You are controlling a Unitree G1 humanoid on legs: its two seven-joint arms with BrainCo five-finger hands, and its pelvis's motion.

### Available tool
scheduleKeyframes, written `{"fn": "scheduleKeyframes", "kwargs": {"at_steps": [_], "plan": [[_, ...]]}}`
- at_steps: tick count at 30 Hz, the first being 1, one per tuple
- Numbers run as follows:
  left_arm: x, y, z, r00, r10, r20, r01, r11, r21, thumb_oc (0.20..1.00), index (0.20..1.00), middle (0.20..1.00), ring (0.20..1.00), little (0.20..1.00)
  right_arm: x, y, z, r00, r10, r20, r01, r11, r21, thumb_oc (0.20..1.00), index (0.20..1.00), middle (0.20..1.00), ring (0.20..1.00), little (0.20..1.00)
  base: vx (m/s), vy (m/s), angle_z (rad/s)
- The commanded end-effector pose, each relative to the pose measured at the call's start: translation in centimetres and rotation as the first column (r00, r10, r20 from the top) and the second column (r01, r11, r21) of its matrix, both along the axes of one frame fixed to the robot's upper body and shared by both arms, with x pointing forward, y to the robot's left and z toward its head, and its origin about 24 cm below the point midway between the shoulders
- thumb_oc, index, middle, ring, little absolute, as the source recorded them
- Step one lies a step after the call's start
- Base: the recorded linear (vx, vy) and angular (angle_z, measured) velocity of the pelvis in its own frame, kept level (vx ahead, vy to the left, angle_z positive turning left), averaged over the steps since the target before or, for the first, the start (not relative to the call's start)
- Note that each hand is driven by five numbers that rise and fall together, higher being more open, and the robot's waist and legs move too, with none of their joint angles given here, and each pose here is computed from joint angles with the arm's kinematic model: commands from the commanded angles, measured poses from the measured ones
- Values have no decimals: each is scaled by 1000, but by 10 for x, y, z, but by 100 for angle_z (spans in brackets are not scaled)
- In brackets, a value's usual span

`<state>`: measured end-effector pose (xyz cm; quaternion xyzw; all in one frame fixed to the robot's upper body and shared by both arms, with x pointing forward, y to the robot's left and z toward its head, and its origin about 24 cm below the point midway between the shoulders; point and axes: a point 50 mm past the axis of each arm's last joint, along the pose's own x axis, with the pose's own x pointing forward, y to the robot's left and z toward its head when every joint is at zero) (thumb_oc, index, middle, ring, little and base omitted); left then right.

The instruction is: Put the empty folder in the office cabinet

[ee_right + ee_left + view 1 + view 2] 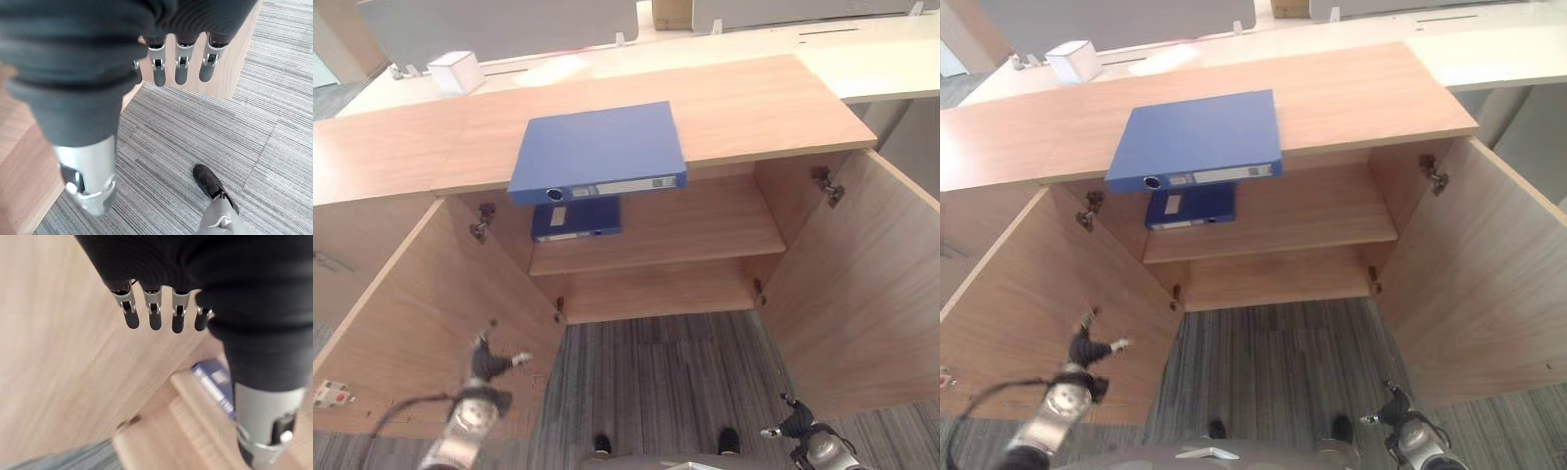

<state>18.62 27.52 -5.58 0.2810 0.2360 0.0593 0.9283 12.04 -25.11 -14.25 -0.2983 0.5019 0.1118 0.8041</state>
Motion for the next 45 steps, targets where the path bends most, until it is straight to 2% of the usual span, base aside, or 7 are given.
{"fn": "scheduleKeyframes", "kwargs": {"at_steps": [1, 3, 7, 12, 21, 31, 45], "plan": [[1, 26, 11, 1000, 9, 18, -11, 991, 135, 1000, 1000, 1000, 1000, 1000, 5, 13, -3, 998, 64, -6, -64, 998, 5, 1000, 1000, 1000, 1000, 1000, 53, 15, -8], [0, 27, 16, 1000, -9, 29, 4, 988, 156, 1000, 1000, 1000, 1000, 1000, 1, 15, -5, 996, 82, -28, -82, 997, 9, 1000, 1000, 1000, 1000, 1000, 86, -4, -15], [15, 28, 47, 985, -123, 125, 84, 957, 277, 1000, 1000, 1000, 1000, 1000, -12, 13, -8, 999, 16, -47, -14, 999, 31, 1000, 1000, 1000, 1000, 1000, 97, -14, -16], [32, 25, 89, 935, -258, 244, 114, 869, 482, 1000, 1000, 1000, 1000, 1000, -14, 19, -9, 998, 48, -45, -46, 998, 39, 1000, 1000, 1000, 1000, 1000, 44, -23, -5], [41, 31, 125, 888, -358, 289, 37, 682, 730, 1000, 1000, 1000, 1000, 1000, -20, 26, -13, 997, 60, -56, -57, 997, 53, 1000, 1000, 1000, 1000, 1000, 19, -5, -1], [60, 42, 156, 862, -378, 337, -91, 539, 838, 1000, 1000, 1000, 1000, 1000, -25, 29, -15, 996, 61, -67, -57, 996, 63, 1000, 1000, 1000, 1000, 1000, 7, -7, -3], [90, 32, 167, 840, -441, 316, -89, 461, 883, 1000, 1000, 1000, 1000, 1000, -27, 31, -15, 995, 82, -63, -77, 995, 67, 1000, 1000, 1000, 1000, 1000, 8, -2, -7]]}}
